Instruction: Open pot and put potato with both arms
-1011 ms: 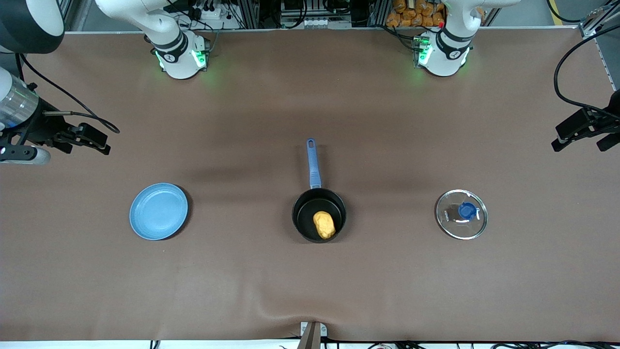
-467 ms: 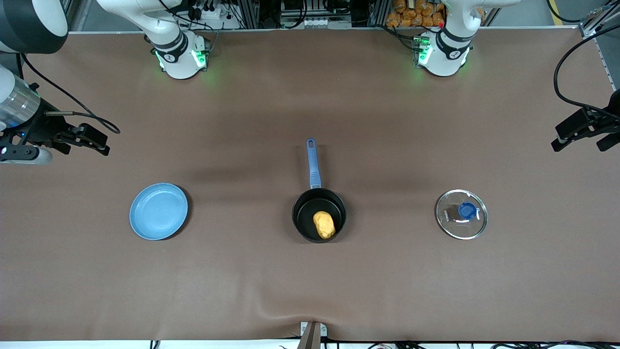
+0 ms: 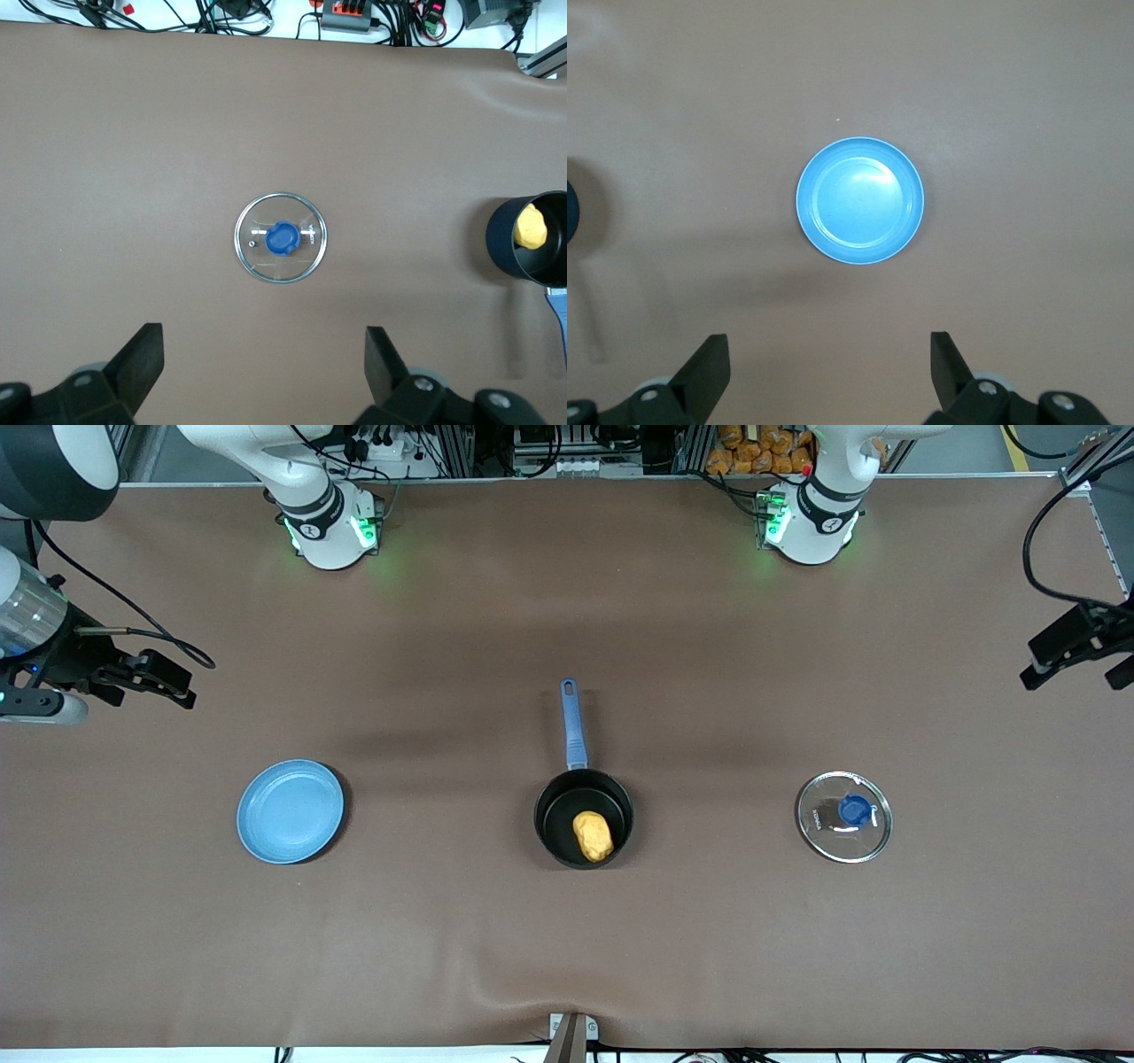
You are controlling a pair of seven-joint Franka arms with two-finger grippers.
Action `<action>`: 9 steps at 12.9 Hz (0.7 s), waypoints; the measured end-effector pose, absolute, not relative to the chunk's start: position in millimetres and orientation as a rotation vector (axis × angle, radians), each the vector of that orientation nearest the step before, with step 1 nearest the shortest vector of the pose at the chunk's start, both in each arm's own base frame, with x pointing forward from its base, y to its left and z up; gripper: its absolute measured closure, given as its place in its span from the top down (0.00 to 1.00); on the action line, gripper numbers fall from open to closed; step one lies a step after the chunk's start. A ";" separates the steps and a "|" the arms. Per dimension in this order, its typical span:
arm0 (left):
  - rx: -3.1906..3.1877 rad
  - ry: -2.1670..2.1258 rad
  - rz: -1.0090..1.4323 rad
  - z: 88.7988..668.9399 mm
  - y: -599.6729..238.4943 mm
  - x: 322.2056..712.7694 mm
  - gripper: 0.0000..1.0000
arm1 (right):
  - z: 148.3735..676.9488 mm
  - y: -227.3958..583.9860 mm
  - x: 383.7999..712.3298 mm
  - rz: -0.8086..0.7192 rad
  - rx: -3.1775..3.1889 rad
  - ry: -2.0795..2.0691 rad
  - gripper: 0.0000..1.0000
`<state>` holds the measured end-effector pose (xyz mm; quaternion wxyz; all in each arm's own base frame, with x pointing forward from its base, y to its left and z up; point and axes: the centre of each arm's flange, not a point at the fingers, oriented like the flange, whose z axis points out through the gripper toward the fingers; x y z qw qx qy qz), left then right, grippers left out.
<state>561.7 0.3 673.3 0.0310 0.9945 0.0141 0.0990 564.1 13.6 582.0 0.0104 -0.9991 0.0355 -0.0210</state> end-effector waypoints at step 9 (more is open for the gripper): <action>3.065 0.043 0.302 676.5 3.9 557.6 1.00 | 592.0 15.3 559.6 -0.093 -3.117 0.105 1.00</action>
